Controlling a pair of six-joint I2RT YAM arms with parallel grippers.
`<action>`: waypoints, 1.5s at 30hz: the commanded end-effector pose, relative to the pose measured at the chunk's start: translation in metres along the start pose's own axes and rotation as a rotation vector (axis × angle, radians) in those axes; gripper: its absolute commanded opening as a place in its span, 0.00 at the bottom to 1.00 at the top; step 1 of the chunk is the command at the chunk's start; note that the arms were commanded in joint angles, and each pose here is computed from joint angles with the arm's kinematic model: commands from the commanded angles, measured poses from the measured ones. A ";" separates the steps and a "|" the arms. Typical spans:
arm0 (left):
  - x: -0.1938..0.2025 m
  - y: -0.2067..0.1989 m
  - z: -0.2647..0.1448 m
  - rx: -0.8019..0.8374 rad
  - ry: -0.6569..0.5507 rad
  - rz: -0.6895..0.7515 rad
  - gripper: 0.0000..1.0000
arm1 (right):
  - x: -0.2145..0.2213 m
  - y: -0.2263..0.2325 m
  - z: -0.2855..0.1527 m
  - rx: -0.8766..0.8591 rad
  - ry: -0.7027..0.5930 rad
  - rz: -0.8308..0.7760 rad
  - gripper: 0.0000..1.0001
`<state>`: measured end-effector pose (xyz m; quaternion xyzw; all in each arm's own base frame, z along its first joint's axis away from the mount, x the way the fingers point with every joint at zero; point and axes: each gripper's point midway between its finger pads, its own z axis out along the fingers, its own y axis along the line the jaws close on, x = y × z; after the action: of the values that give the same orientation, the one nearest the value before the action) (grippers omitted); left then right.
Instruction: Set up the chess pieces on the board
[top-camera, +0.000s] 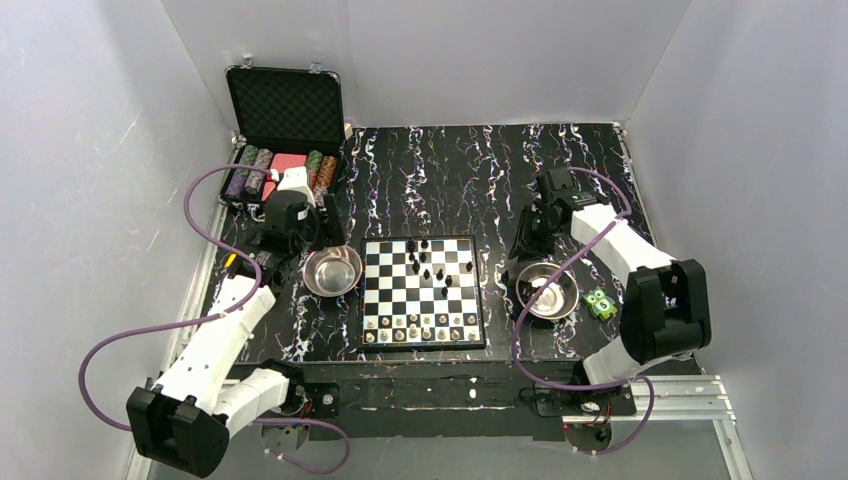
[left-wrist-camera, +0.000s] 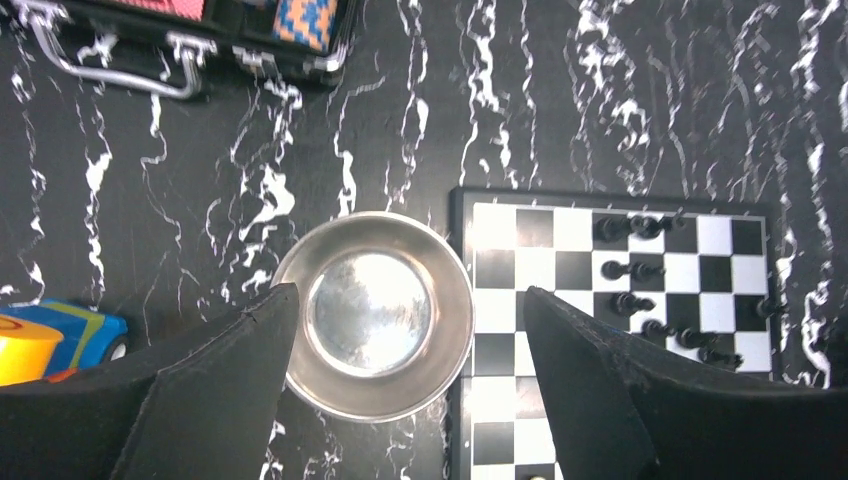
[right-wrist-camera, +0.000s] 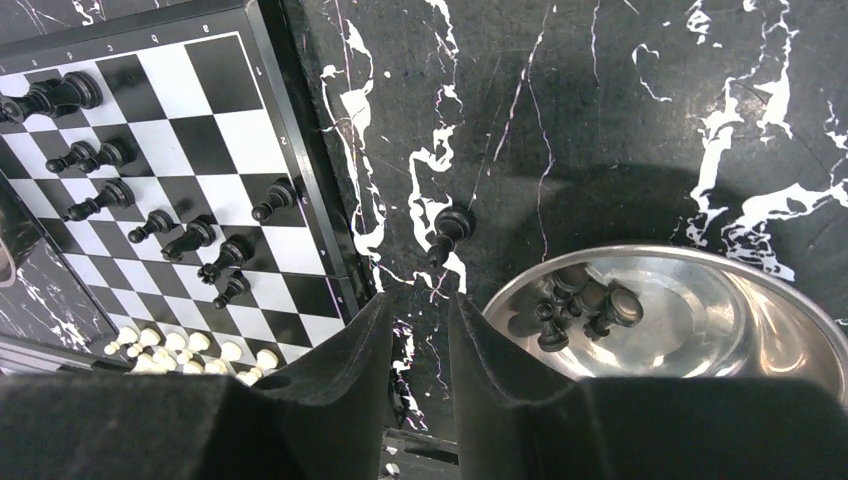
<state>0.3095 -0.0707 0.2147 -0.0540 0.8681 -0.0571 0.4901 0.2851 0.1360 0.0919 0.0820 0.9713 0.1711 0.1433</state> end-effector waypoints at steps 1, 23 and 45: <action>0.005 0.001 -0.003 0.021 -0.023 0.010 0.83 | -0.014 0.012 0.000 -0.036 -0.010 -0.045 0.35; 0.018 -0.011 0.003 0.090 0.022 0.014 0.83 | 0.003 0.003 0.028 0.083 0.076 -0.084 0.40; 0.015 -0.018 0.001 0.127 0.018 0.006 0.83 | 0.015 0.001 0.040 0.116 0.128 -0.113 0.23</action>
<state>0.3007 -0.0899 0.1925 -0.0219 0.8772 -0.1038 0.4682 0.2763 0.1506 0.0475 0.0330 0.9895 0.1177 0.0775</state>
